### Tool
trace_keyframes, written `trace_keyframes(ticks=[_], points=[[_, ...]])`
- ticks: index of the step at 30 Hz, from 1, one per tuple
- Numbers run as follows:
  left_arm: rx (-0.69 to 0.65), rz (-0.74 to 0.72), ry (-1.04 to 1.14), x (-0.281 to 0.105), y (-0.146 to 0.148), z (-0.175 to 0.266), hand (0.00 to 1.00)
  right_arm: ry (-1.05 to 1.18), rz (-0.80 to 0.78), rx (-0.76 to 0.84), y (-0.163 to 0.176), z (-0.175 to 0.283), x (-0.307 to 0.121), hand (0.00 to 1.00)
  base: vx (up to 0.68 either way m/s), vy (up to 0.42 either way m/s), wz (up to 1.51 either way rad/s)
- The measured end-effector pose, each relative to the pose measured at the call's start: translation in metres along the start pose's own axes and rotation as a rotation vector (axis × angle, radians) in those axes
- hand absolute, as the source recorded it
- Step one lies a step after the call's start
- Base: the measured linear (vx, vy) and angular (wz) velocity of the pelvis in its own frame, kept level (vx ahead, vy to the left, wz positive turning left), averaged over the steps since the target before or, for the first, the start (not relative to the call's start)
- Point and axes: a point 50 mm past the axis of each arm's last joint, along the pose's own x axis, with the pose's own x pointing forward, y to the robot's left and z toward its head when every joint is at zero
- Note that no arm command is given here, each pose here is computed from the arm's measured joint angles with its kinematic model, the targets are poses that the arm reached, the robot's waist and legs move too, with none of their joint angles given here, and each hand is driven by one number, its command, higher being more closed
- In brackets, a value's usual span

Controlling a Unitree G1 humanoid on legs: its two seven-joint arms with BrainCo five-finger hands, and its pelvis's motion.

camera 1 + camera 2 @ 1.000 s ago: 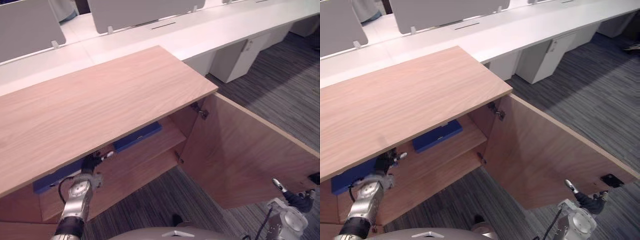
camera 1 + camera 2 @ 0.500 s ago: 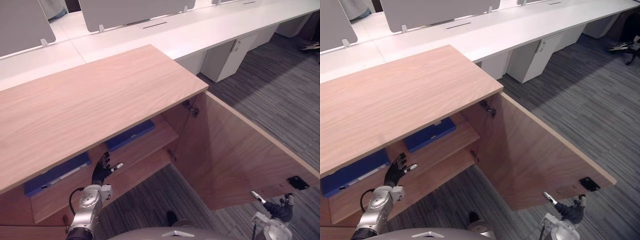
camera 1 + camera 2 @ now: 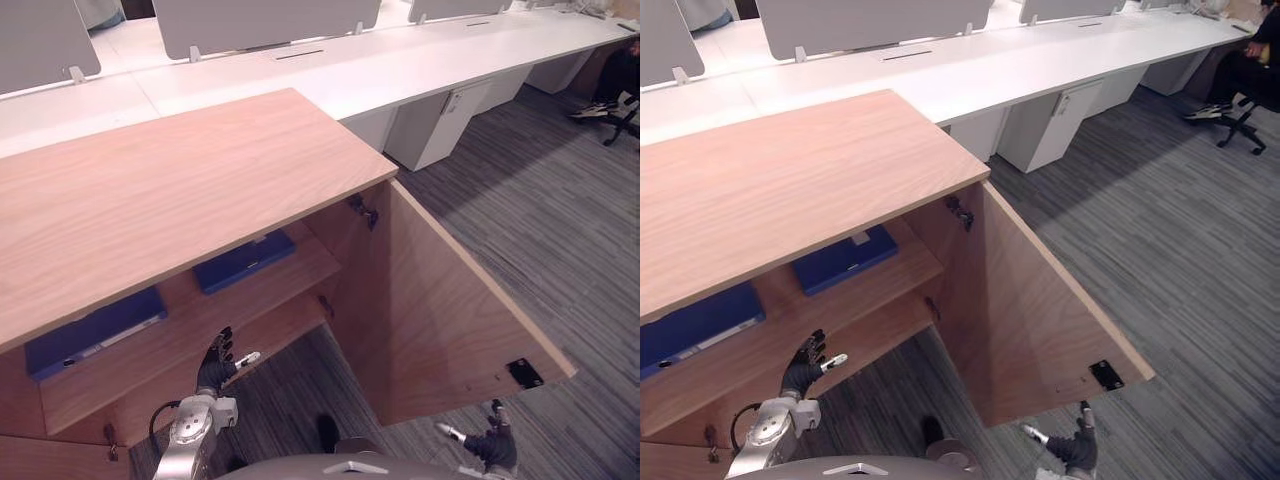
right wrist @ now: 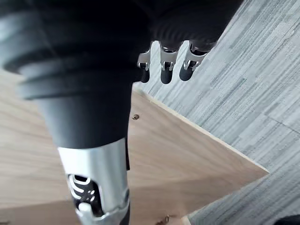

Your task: Walk over to the cabinet, pick up the folder, carry it to the office cabinet, place the folder inside the office cabinet, then close the office cabinet door

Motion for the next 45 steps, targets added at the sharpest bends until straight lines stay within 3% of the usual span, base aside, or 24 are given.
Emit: trace_keyframes(ticks=[7, 10, 11, 13, 15, 19, 24, 32, 45], points=[[0.049, -0.017, 0.034, -0.009, -0.003, -0.011, 0.00, 0.072, 0.214, -0.132, 0.020, -0.021, -0.029, 0.00, 0.00, -0.021, 0.08], [0.075, -0.014, 0.105, -0.016, 0.004, -0.031, 0.00, 0.000, 0.446, -0.228, 0.047, -0.011, -0.033, 0.00, 0.01, -0.007, 0.11], [0.076, 0.008, 0.148, -0.016, 0.011, -0.041, 0.00, -0.022, 0.489, -0.244, 0.053, -0.008, -0.033, 0.00, 0.00, -0.005, 0.12], [0.239, 0.171, 0.441, -0.021, 0.062, -0.081, 0.00, -0.140, 0.618, -0.251, 0.085, 0.012, -0.030, 0.00, 0.00, -0.023, 0.14], [0.320, 0.228, 0.503, -0.030, 0.084, -0.086, 0.00, -0.209, 0.659, -0.264, 0.095, 0.023, -0.029, 0.00, 0.04, -0.014, 0.07], [0.409, 0.267, 0.489, -0.031, 0.101, -0.078, 0.00, -0.162, 0.635, -0.335, 0.084, 0.011, -0.018, 0.00, 0.04, 0.013, -0.05], [0.415, 0.203, 0.469, -0.023, 0.078, -0.080, 0.00, -0.077, 0.594, -0.405, 0.077, -0.004, -0.002, 0.00, 0.02, 0.007, 0.00], [0.420, 0.206, 0.484, -0.028, 0.077, -0.084, 0.00, -0.041, 0.551, -0.513, 0.071, -0.009, 0.017, 0.00, 0.05, -0.013, 0.23], [0.388, 0.210, 0.505, -0.030, 0.067, -0.091, 0.00, 0.042, 0.594, -0.399, 0.089, -0.017, 0.014, 0.00, -0.04, -0.021, 0.03]])
